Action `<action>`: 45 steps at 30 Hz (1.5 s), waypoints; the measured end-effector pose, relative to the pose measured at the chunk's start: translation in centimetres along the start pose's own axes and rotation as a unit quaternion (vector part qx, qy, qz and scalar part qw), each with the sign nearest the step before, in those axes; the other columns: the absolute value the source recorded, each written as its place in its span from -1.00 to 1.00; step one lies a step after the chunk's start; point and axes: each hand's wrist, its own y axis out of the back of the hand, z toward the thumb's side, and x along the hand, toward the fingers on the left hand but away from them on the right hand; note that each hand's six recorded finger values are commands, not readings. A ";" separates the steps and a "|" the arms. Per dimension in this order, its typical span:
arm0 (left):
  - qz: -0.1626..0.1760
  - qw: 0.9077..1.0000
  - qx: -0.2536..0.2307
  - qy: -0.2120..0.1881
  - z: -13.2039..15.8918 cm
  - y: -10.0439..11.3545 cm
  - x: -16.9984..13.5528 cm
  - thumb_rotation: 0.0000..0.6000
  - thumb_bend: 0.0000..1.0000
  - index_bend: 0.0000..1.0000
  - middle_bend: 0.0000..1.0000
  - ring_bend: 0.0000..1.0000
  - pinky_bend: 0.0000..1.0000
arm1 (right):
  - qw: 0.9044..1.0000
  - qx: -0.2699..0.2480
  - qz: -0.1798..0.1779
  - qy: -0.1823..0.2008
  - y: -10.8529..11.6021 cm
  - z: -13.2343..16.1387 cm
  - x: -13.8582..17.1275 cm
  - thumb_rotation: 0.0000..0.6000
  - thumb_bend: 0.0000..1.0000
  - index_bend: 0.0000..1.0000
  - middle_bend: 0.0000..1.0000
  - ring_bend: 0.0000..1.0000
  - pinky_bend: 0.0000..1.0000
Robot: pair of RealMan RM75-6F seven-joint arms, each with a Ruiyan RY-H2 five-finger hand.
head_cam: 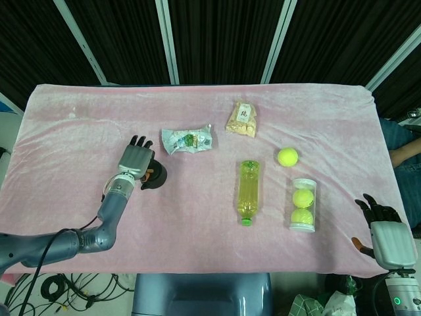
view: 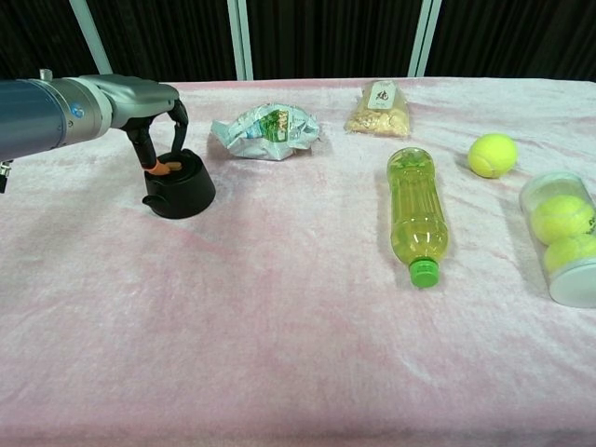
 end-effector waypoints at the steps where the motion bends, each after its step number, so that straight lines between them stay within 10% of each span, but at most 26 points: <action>1: -0.001 1.000 0.001 -0.001 0.1 -0.1 0.0 1.00 -0.50 0.08 -0.71 -1.00 -1.00 | 1.000 0.000 0.000 0.000 0.0 0.0 0.0 1.00 -0.92 -0.61 -0.81 -0.52 -0.58; 26: -0.003 1.000 0.019 0.006 0.6 -0.3 0.1 1.00 -0.26 0.12 -0.70 -1.00 -1.00 | 1.000 0.000 0.001 0.002 0.1 0.0 0.0 1.00 -0.92 -0.61 -0.81 -0.51 -0.58; 45: 0.024 0.995 -0.089 -0.046 2.3 4.1 -1.5 1.00 -0.24 0.13 -0.66 -1.00 -1.00 | 1.000 -0.001 0.002 0.002 0.0 0.1 0.0 1.00 -0.92 -0.61 -0.81 -0.50 -0.58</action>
